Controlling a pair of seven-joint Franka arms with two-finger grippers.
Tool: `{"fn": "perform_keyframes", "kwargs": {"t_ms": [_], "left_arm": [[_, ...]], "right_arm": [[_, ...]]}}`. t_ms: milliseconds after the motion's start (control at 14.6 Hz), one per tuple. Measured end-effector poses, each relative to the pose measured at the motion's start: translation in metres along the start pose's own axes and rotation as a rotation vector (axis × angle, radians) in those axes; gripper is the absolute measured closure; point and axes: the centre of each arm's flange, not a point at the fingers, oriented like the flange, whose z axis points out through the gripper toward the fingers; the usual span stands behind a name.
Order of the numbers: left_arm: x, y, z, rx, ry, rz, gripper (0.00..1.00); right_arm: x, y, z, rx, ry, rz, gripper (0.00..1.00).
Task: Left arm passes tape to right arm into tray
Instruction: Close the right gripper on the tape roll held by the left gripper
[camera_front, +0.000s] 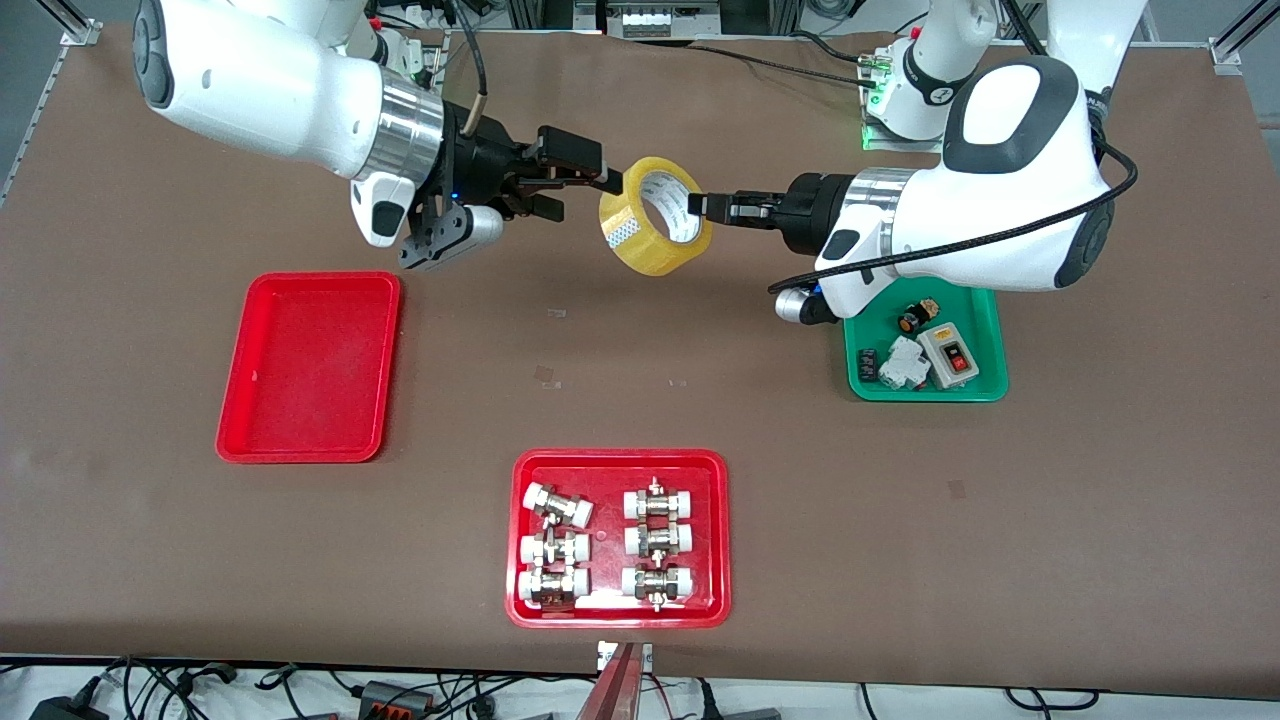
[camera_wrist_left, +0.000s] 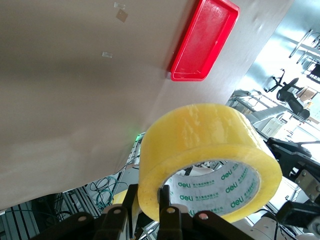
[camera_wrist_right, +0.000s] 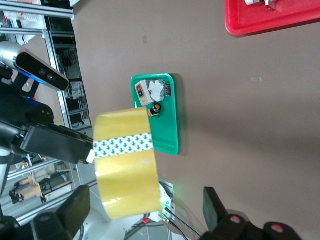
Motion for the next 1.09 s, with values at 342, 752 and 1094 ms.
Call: {"fn": "perform_keyframes", "kwargs": {"t_ms": [342,752,1094], "left_arm": [[0.0,0.0,0.0,0.0,0.0,0.0,0.79],[0.0,0.0,0.0,0.0,0.0,0.0,0.79],[0.0,0.0,0.0,0.0,-0.001,0.0,0.79]], "right_arm": [[-0.003,-0.006,0.019,0.001,0.004,0.003,0.0],[-0.007,-0.009,0.031,-0.016,-0.006,-0.01,0.0],[-0.006,-0.01,0.03,-0.012,0.003,-0.01,0.0]]}}
